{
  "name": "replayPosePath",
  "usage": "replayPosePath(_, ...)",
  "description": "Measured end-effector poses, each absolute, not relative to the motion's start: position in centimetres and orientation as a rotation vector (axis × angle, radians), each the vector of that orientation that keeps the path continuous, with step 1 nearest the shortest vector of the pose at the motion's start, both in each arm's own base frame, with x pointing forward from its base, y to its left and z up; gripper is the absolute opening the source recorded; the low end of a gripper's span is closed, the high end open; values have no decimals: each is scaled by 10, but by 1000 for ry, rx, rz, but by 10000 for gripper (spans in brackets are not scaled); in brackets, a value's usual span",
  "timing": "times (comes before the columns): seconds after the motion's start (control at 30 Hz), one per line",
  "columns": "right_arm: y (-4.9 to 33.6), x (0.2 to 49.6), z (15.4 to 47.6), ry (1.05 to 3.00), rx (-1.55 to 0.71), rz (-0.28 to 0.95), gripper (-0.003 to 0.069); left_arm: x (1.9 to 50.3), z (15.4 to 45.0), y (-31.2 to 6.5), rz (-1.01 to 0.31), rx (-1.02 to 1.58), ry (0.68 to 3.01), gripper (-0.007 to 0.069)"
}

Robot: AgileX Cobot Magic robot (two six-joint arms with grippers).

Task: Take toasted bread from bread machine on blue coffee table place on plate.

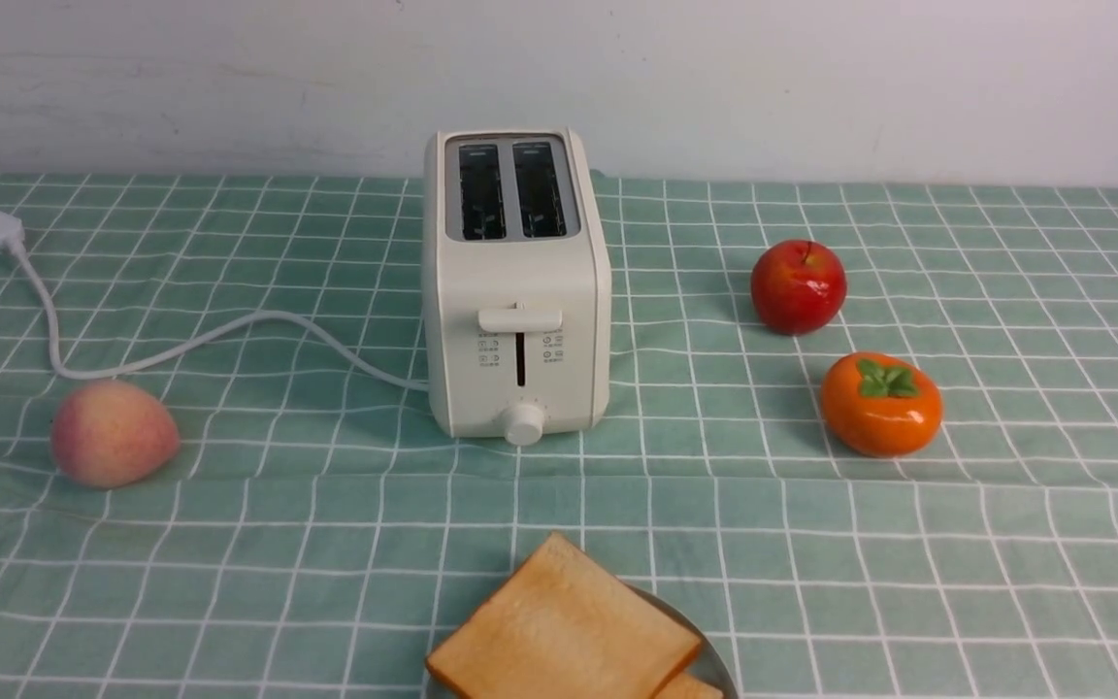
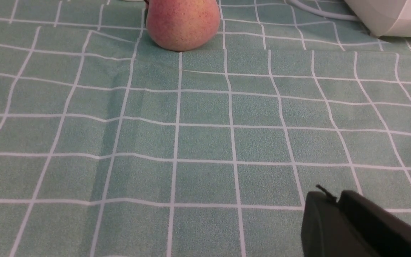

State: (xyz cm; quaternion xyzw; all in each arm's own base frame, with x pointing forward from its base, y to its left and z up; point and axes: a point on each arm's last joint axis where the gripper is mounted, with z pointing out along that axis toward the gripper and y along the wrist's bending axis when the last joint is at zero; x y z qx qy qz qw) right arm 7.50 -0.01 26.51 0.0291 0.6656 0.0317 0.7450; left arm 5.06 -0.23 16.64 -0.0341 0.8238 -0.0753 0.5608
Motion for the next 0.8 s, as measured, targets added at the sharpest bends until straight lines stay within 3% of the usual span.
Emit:
replayPosePath(0.2,-5,49,274,1300,123,-18,120,51,166,-2,-177,-80,1941,57)
replayPosePath(0.37,-5,43,266,1326,140,-37,127,51,166,-2,-177,-80,1941,61)
replayPosePath(0.63,-7,54,193,1690,181,-35,140,51,166,-2,-177,-80,1941,71)
replayPosePath(0.8,-7,52,175,1841,196,-31,146,51,166,-2,-177,-80,1941,72)
